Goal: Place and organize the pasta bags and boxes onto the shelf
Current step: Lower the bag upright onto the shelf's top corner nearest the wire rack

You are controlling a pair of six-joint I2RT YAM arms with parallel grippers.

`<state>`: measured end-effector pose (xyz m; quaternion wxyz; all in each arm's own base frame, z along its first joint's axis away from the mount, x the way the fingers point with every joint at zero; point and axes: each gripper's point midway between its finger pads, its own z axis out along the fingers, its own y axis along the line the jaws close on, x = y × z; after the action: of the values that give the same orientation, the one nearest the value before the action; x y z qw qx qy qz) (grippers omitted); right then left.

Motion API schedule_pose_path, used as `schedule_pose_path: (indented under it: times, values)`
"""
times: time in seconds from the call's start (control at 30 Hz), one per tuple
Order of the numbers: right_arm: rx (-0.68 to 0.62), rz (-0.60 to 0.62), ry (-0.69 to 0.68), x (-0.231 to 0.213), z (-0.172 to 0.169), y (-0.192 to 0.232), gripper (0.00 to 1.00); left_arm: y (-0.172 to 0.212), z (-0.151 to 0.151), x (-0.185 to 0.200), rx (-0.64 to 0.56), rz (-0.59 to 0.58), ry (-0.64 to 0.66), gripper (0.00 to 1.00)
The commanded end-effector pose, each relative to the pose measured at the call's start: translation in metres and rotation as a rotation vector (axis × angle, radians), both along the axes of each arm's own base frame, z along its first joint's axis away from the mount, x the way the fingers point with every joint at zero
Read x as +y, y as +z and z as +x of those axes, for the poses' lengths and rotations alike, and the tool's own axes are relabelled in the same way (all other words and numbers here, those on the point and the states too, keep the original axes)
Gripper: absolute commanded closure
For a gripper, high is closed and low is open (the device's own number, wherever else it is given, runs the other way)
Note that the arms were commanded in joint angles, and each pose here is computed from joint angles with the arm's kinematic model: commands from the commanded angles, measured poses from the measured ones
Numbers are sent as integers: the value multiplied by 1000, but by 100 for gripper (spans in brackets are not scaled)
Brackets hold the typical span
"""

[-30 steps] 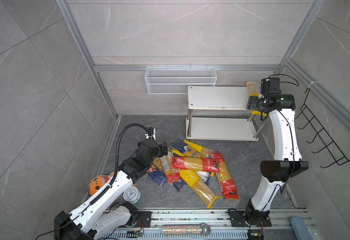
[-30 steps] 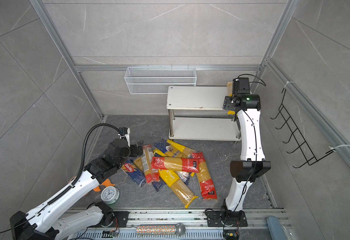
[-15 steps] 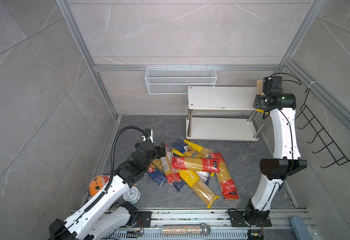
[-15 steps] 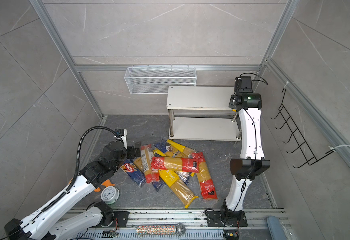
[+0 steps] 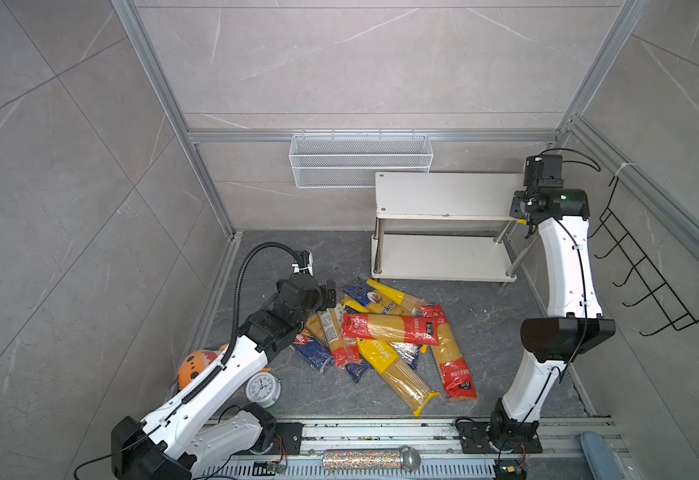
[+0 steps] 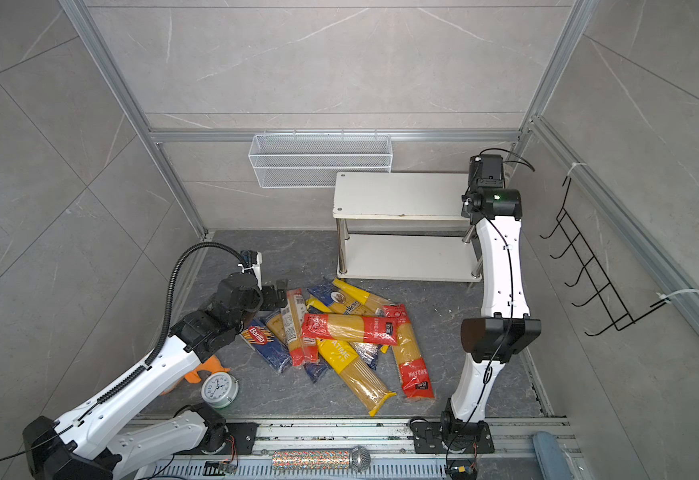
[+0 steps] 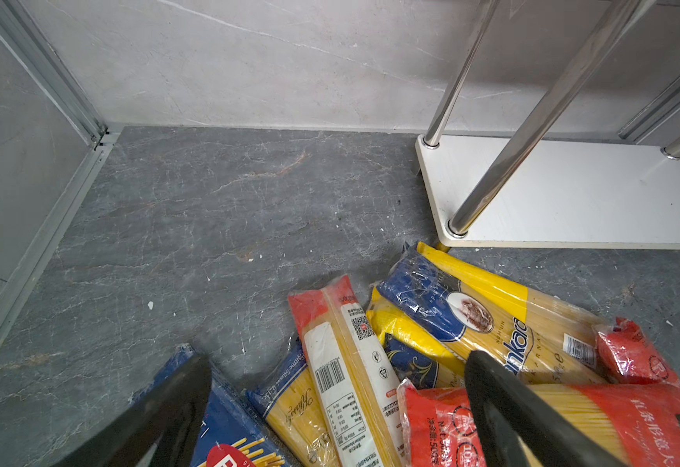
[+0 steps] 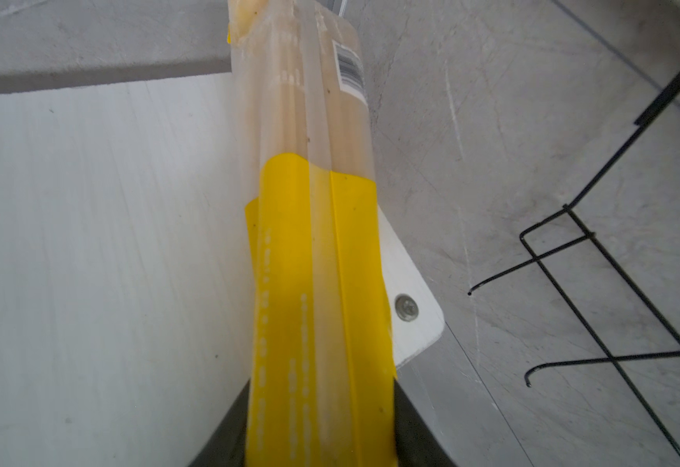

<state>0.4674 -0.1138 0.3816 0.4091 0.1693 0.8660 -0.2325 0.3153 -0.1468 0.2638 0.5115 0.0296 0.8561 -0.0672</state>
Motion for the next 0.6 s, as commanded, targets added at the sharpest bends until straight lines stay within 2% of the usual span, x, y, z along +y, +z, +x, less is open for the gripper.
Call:
schedule_pose_path:
  times: [0.0,0.17,0.37,0.57]
  values:
    - [196,-19,-37,-17,-15,-46,57,19,4,-4,-18,-25,0,0]
    - [188,6,13,-10,-13,-48,56,23,4,-8,-8,-78,4,0]
    - [211,40,95,2,-8,-59,57,26,1,-6,-17,-90,15,0]
    - [266,-75,128,4,-15,-57,54,27,1,-8,-18,-84,1,0]
